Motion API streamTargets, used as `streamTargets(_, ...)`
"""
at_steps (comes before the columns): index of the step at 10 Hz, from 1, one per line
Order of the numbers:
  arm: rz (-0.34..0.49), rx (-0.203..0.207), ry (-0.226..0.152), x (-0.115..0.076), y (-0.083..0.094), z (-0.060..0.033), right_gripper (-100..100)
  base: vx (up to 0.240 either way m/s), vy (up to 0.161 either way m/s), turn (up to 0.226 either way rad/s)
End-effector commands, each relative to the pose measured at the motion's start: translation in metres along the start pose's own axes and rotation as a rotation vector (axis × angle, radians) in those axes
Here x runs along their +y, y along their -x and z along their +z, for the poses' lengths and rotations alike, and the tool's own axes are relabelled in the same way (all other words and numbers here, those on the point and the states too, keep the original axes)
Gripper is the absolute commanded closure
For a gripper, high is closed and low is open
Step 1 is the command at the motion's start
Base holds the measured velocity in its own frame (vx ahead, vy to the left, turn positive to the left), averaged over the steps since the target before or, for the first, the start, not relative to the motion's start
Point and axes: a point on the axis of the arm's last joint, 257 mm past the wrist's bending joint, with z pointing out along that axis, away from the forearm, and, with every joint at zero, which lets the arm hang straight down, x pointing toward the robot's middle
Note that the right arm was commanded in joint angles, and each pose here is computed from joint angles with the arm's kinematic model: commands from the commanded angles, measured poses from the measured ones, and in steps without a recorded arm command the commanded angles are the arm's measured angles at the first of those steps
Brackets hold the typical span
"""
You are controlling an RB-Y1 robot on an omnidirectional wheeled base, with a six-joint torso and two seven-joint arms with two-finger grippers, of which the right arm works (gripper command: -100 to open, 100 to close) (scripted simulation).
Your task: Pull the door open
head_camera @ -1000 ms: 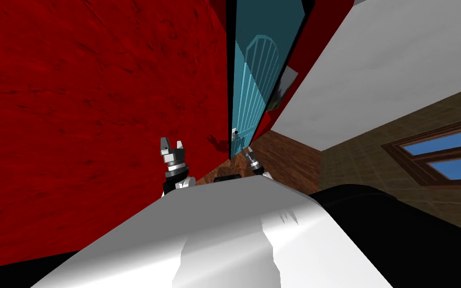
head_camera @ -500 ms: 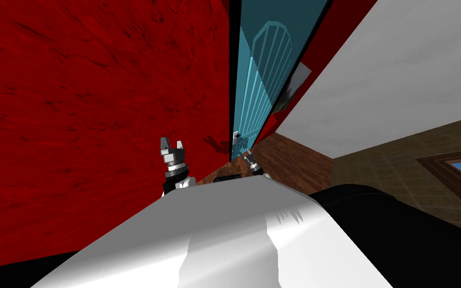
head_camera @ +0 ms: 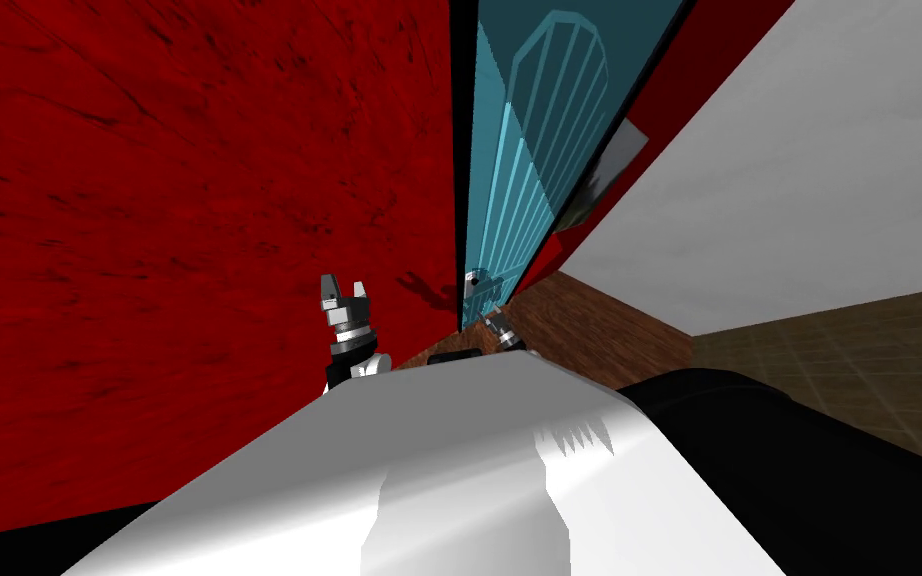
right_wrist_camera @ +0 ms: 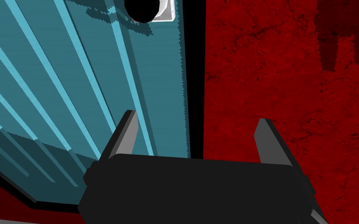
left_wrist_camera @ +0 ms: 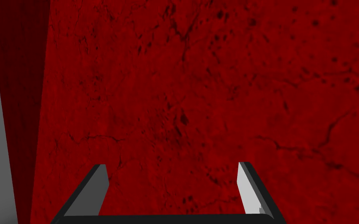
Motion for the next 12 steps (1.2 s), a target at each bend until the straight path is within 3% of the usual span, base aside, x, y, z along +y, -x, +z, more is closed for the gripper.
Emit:
streamTargets(1,-0.034,0.025,0.007,0.002,-0.011,-0.0022,-100,0.189,-0.135,0.078)
streamTargets(4,-0.086,0.067,0.019,0.004,-0.028,-0.0082,-100,0.190,-0.129,0.077)
streamTargets(6,-0.089,0.069,0.020,0.004,-0.029,-0.0090,-100,0.125,-0.100,0.030)
streamTargets(7,-0.093,0.078,0.001,-0.016,-0.033,-0.0094,-100,-0.056,0.059,0.159)
streamTargets(12,-0.097,0.090,-0.053,-0.066,-0.036,-0.0102,-100,-0.080,0.115,0.122)
